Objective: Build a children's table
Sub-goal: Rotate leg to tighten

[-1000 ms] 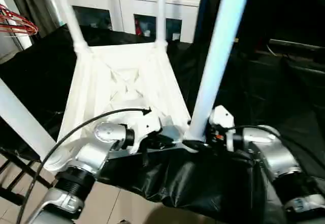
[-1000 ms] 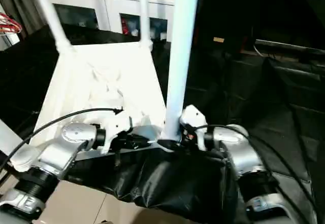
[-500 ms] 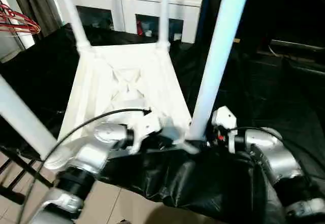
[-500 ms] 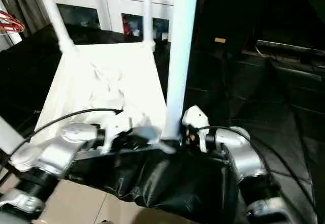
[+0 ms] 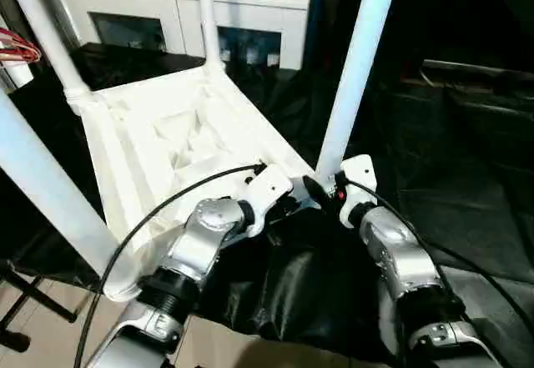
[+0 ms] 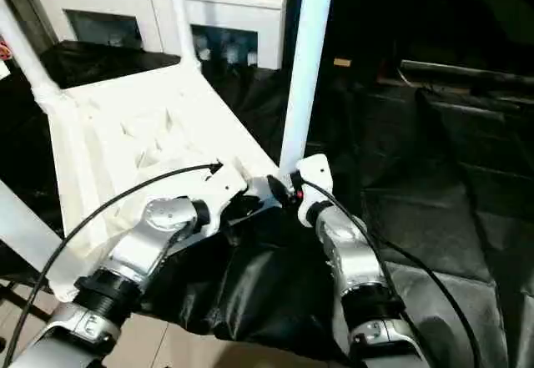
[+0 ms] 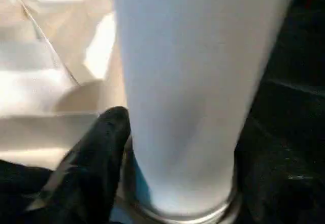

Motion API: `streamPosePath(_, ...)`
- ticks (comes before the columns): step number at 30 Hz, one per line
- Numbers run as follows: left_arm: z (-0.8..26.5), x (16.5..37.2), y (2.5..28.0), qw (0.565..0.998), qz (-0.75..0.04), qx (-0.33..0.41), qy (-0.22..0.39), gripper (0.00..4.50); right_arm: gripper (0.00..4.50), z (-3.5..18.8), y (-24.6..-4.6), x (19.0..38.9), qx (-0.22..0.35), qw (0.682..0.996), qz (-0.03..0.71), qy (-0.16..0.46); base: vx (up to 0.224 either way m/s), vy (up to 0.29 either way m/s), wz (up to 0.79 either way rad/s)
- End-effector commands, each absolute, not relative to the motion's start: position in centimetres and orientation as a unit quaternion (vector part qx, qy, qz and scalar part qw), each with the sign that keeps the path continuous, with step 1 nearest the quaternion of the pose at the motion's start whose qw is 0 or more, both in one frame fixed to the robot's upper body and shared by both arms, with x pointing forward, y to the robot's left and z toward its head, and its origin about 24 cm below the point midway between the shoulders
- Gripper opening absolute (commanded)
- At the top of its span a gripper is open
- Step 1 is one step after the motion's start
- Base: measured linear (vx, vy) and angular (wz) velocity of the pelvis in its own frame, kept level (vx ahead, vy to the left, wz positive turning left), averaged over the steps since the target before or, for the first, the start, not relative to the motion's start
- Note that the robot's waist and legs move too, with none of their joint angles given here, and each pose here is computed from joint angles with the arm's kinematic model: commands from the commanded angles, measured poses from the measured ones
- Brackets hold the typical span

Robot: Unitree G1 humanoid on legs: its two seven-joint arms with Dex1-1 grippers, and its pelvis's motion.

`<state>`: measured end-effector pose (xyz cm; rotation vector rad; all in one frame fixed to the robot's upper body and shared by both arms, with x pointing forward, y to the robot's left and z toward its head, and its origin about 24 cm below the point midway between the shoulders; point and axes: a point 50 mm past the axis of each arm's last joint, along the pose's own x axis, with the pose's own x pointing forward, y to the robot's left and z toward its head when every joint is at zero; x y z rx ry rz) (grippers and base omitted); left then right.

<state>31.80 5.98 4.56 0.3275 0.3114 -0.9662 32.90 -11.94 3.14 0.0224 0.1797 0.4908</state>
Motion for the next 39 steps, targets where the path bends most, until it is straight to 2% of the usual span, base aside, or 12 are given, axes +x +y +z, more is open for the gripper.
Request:
streamPosePath(1,6.1,31.4,3.7,0.851,-0.498,0.132,0.101,0.00,3.37,3.7,-8.5,32.3,0.027,0.937,0.339,0.079,0.000,0.000,0.00)
streamPosePath(7,6.0,31.1,5.1,0.840,-0.519,0.128,0.095,0.00,3.99,4.1,-10.4,32.2,-0.024,0.923,0.378,0.074,0.000,0.000,0.00)
streamPosePath(8,6.0,30.8,5.9,0.828,-0.537,0.133,0.093,0.00,4.12,4.4,-11.2,32.0,-0.039,0.908,0.410,0.079,0.000,0.000,0.00)
streamPosePath(9,6.0,30.8,5.9,0.827,-0.538,0.133,0.093,0.00,4.12,4.4,-11.2,32.0,-0.039,0.907,0.411,0.079,0.000,0.000,0.00)
streamPosePath(14,5.9,29.7,8.0,0.783,-0.598,0.141,0.098,0.00,4.12,4.6,-13.3,30.5,-0.076,0.842,0.523,0.106,0.000,0.000,0.00)
streamPosePath(16,5.9,29.4,8.3,0.774,-0.610,0.139,0.102,0.00,4.12,4.6,-13.7,30.2,-0.079,0.833,0.536,0.111,0.000,0.000,0.00)
streamPosePath(18,5.9,29.2,8.6,0.767,-0.617,0.139,0.106,0.00,3.79,4.6,-14.1,30.0,-0.082,0.822,0.552,0.118,0.000,0.000,0.00)
streamPosePath(21,5.9,29.1,9.0,0.760,-0.624,0.140,0.110,0.00,3.74,4.6,-14.7,29.6,-0.089,0.802,0.575,0.132,0.000,0.000,0.00)
streamPosePath(22,5.9,29.1,9.1,0.759,-0.626,0.139,0.110,0.00,3.46,4.6,-14.8,29.5,-0.090,0.798,0.580,0.135,0.000,0.000,0.00)
streamPosePath(26,6.0,29.0,9.4,0.747,-0.640,0.137,0.114,0.00,3.33,4.7,-15.1,29.2,-0.084,0.783,0.598,0.147,0.000,0.000,0.00)
streamPosePath(28,6.0,29.0,9.5,0.746,-0.642,0.137,0.115,0.00,3.00,4.7,-15.1,29.2,-0.085,0.782,0.600,0.147,0.000,0.000,0.00)
streamPosePath(39,5.9,29.0,9.6,0.748,-0.639,0.138,0.117,0.00,2.26,4.0,-15.1,28.5,-0.075,0.769,0.614,0.164,0.000,0.000,0.00)
